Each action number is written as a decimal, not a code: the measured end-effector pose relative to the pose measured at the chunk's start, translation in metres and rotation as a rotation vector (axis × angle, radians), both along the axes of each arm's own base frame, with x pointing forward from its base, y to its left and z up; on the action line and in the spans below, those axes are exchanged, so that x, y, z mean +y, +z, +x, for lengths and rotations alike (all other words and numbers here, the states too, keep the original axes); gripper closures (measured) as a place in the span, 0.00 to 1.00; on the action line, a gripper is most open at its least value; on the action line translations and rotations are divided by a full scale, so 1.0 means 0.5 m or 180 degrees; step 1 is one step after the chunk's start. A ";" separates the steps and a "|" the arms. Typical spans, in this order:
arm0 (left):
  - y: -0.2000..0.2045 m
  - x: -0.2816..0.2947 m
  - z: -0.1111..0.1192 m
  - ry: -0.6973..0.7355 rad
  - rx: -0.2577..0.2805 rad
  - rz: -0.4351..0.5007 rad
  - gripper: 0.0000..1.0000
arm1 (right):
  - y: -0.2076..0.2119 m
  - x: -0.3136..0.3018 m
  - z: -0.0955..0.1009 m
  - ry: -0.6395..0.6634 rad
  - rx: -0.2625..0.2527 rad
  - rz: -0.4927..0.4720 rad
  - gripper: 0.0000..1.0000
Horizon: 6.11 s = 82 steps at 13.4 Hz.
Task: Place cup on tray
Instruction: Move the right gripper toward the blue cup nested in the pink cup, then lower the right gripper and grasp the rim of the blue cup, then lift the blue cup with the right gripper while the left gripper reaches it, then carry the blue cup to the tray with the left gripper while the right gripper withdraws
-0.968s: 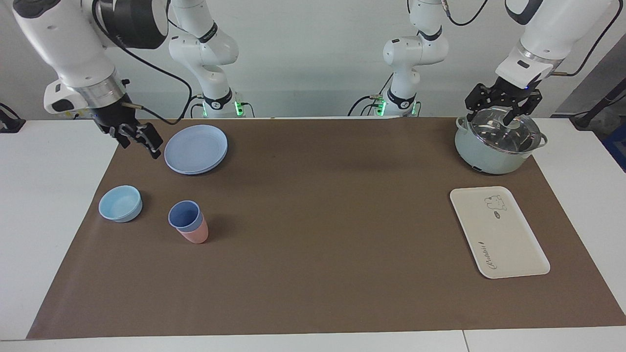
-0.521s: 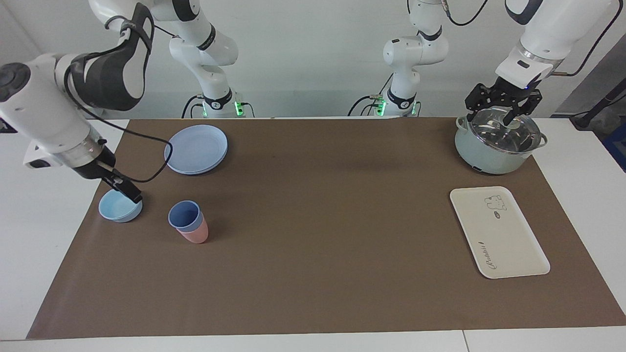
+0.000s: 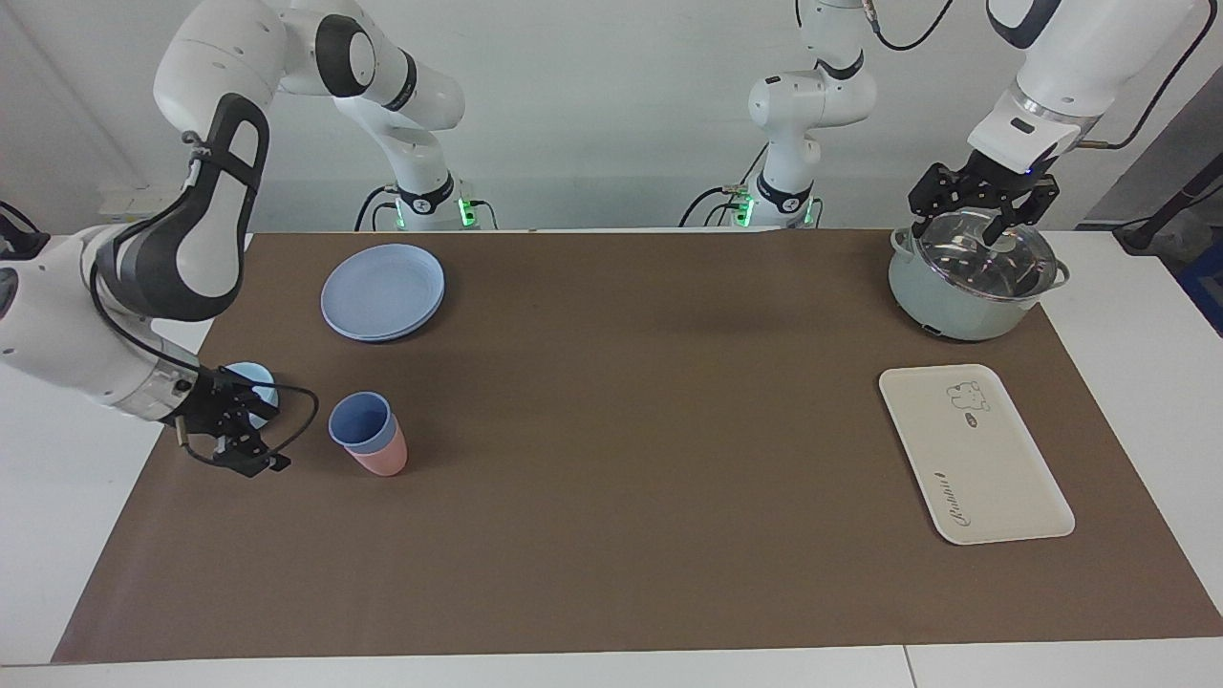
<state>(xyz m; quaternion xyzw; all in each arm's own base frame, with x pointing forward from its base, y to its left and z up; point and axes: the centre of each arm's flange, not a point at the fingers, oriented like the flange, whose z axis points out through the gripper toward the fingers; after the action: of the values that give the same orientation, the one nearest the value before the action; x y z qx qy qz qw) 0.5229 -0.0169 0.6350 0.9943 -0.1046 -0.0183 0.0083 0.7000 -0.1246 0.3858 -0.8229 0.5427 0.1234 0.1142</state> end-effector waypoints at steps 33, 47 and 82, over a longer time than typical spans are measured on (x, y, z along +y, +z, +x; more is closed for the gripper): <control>0.000 0.000 0.000 0.0000 0.0000 0.0000 0.00 | -0.201 0.088 -0.060 -0.0680 0.0523 0.1387 0.21; -0.002 -0.013 -0.003 0.0105 0.0045 -0.0016 0.00 | 0.074 0.538 -0.096 -0.0587 0.0524 0.1204 0.21; 0.060 -0.391 0.003 0.2426 -0.0791 -0.0913 0.95 | 0.138 0.759 -0.131 -0.1116 0.0367 0.1119 0.21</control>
<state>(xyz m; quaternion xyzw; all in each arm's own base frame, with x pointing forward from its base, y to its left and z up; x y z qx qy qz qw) 0.5244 -0.2126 0.6650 0.9453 0.2687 0.1209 0.1399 0.6345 0.2546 0.4547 -0.6753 0.6530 0.2409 0.2441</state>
